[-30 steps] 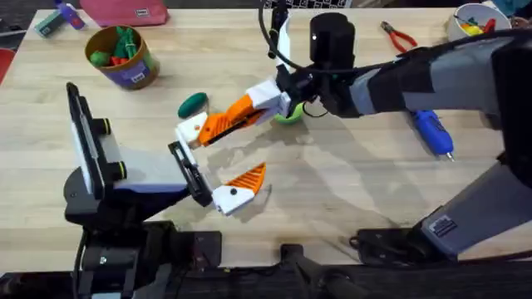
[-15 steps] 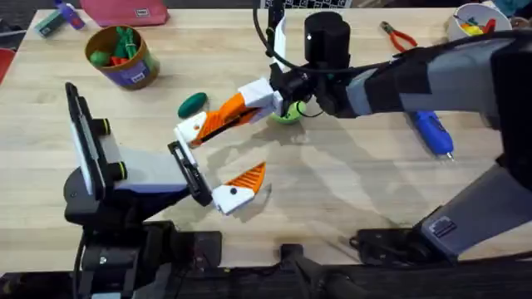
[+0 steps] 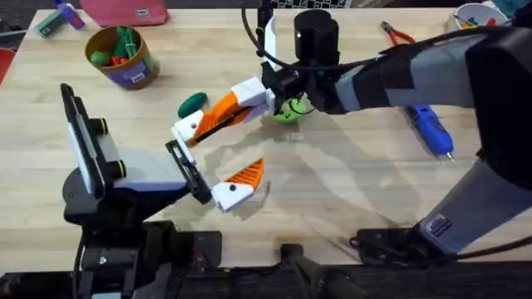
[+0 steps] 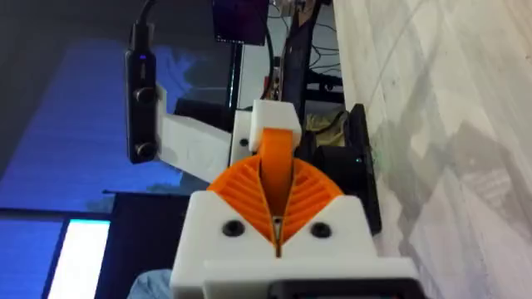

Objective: Pick up the gripper from the table and insert it into the empty holder that is missing its gripper. Then pick up a screw, insert it into the mounting hole, and use the screwdriver to tighten it. Finally, clean up the table by picking up the vegetable and placing it into the bucket.

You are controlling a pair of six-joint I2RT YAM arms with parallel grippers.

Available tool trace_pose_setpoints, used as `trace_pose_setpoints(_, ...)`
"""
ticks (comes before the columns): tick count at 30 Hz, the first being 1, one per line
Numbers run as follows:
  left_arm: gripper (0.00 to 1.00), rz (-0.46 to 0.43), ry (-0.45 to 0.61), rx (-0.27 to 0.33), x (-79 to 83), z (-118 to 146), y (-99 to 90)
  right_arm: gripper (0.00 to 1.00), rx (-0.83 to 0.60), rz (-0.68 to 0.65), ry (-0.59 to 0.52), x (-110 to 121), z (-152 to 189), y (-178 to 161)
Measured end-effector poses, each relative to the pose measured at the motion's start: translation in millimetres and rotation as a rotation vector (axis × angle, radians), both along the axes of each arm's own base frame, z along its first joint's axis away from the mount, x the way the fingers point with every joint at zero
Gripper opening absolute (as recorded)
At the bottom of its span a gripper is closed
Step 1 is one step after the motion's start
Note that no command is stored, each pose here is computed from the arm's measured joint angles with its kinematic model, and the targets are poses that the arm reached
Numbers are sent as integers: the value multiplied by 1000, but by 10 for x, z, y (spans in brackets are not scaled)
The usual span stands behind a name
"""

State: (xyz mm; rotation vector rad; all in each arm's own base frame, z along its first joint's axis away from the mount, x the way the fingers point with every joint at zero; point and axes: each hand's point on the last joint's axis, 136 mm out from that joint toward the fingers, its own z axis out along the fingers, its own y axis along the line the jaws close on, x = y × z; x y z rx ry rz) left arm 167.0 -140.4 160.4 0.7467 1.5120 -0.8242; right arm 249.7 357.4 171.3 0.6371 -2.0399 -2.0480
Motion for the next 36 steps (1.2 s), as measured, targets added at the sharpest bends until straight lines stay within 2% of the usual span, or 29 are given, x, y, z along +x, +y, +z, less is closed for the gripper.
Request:
trace_pose_setpoints(30,988,0,0,0,0,0,0,10,0,4,1,-8,1,0)
trace_pose_setpoints(31,988,1,0,0,1,-1,1,41,-1,5,3,-9,0,-1)
trace_pose_setpoints(32,988,-1,1,0,-1,-1,-1,143,-1,5,4,-9,-1,-1)
trace_pose_setpoints(36,987,-33,8,-6,-49,-2,-35,741,11,7,-18,-5,42,35)
